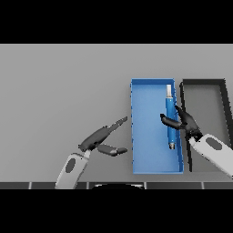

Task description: Pick up the blue pipe and place it into the blue bin.

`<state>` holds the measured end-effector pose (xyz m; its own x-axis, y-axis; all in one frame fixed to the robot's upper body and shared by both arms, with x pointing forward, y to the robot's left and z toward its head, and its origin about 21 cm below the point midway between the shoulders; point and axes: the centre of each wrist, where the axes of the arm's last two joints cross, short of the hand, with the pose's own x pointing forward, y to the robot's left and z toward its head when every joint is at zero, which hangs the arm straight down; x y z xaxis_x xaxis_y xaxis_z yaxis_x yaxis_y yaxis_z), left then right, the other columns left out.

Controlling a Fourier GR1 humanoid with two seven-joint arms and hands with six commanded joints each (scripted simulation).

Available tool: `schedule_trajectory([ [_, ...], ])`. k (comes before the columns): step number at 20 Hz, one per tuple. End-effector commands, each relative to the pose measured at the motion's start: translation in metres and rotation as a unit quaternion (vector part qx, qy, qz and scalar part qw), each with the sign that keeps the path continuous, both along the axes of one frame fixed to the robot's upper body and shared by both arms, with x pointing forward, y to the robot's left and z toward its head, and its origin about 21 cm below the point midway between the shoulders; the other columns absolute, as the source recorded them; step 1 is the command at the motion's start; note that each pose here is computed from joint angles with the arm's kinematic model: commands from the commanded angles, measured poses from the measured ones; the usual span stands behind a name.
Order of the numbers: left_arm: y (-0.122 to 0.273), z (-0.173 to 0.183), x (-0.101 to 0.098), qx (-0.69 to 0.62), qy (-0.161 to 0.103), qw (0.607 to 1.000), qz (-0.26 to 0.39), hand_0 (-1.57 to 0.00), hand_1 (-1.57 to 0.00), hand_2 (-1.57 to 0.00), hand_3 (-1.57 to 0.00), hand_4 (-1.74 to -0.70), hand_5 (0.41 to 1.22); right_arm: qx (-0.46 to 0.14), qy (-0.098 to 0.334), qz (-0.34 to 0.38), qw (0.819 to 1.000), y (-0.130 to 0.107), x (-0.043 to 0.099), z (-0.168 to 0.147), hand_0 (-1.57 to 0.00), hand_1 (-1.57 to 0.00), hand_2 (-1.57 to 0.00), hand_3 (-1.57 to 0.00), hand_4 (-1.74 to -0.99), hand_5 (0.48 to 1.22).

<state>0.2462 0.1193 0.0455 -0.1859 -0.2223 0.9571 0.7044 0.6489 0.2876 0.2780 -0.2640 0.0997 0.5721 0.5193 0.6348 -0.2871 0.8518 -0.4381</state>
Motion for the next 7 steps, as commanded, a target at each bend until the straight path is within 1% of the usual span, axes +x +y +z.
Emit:
schedule_trajectory([
  [1,-0.0004,0.0002,0.0000,-0.001,0.000,1.000,-0.002,0.00,0.00,0.00,0.00,-0.89,0.431,0.000,0.002,0.003,1.000,0.0014,-0.0002,0.0008,-0.01,-0.01,-0.01,0.00,-1.020,0.666],
  [4,-0.0013,0.0006,-0.0024,-0.002,-0.002,1.000,-0.003,0.00,0.00,0.00,0.00,-0.88,0.431,0.007,0.006,0.007,1.000,0.0026,-0.0020,-0.0005,-0.01,-0.01,-0.01,0.00,-1.022,0.658],
  [6,-0.0065,0.0058,-0.0029,-0.002,-0.004,1.000,-0.004,0.00,0.00,0.00,0.00,-0.88,0.431,0.000,0.005,0.011,1.000,0.0017,0.0000,0.0023,-0.01,-0.01,-0.01,0.00,-1.022,0.649],
  [7,-0.0075,0.0077,-0.0029,-0.004,-0.005,1.000,-0.004,0.00,0.00,0.00,0.00,-0.88,0.431,0.006,0.000,0.009,1.000,0.0003,0.0000,0.0001,-0.01,-0.01,-0.01,0.00,-1.022,0.643],
])
